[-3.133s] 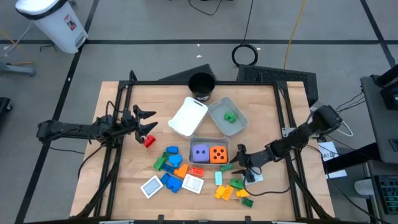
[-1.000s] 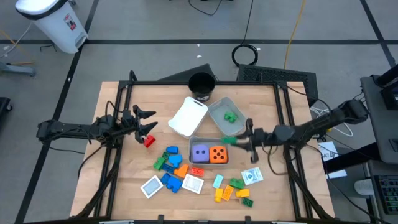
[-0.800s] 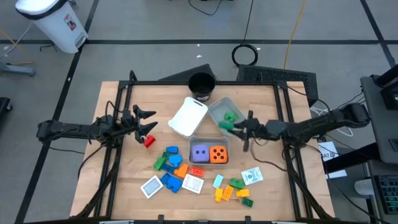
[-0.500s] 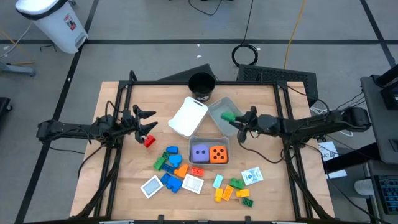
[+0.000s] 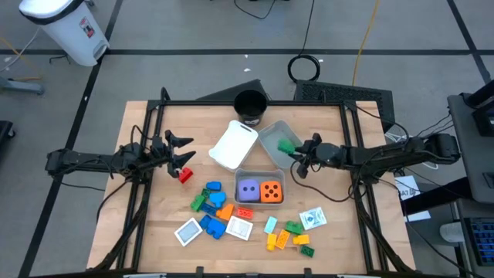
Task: Pick & Place Toys
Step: Put the green game piece into the top gray bin
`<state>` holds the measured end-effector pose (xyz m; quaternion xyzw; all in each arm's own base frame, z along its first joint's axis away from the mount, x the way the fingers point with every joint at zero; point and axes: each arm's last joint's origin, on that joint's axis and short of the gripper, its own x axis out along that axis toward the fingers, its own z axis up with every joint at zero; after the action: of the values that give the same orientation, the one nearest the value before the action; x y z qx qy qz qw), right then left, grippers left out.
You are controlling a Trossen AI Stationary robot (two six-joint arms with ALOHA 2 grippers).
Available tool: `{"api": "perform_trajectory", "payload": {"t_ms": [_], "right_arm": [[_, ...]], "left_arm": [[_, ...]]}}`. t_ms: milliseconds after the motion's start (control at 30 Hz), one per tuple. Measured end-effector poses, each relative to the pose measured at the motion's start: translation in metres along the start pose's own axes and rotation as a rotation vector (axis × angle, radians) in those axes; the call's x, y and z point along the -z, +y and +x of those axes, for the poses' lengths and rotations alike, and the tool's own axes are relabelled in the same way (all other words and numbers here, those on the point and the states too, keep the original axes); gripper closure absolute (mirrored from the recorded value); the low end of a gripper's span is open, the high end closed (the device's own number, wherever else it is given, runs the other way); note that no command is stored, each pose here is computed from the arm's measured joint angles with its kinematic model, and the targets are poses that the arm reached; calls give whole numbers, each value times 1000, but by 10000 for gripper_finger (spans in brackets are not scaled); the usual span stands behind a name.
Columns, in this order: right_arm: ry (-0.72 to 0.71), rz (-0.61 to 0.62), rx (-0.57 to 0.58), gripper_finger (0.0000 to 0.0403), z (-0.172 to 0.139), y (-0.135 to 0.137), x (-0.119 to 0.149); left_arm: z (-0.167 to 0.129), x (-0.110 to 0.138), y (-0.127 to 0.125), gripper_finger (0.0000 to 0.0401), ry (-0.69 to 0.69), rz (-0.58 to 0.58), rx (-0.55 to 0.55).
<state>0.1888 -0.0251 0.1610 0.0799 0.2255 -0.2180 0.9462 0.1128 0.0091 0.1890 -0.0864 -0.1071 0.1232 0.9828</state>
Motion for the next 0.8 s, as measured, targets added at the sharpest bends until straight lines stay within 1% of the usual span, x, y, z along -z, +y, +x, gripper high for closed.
{"api": "perform_trajectory", "payload": {"t_ms": [200, 333, 500, 800], "right_arm": [[0, -3, 0, 317, 0, 0, 0], [-1, 21, 3, 303, 0, 0, 0], [-22, 57, 52, 274, 0, -1, -1], [-26, 53, 37, 215, 0, 0, -2]], "left_arm": [[0, 0, 0, 123, 0, 0, 0], [0, 0, 0, 123, 0, 0, 0], [0, 0, 0, 123, 0, 0, 0], [0, 0, 0, 123, 0, 0, 0]]}}
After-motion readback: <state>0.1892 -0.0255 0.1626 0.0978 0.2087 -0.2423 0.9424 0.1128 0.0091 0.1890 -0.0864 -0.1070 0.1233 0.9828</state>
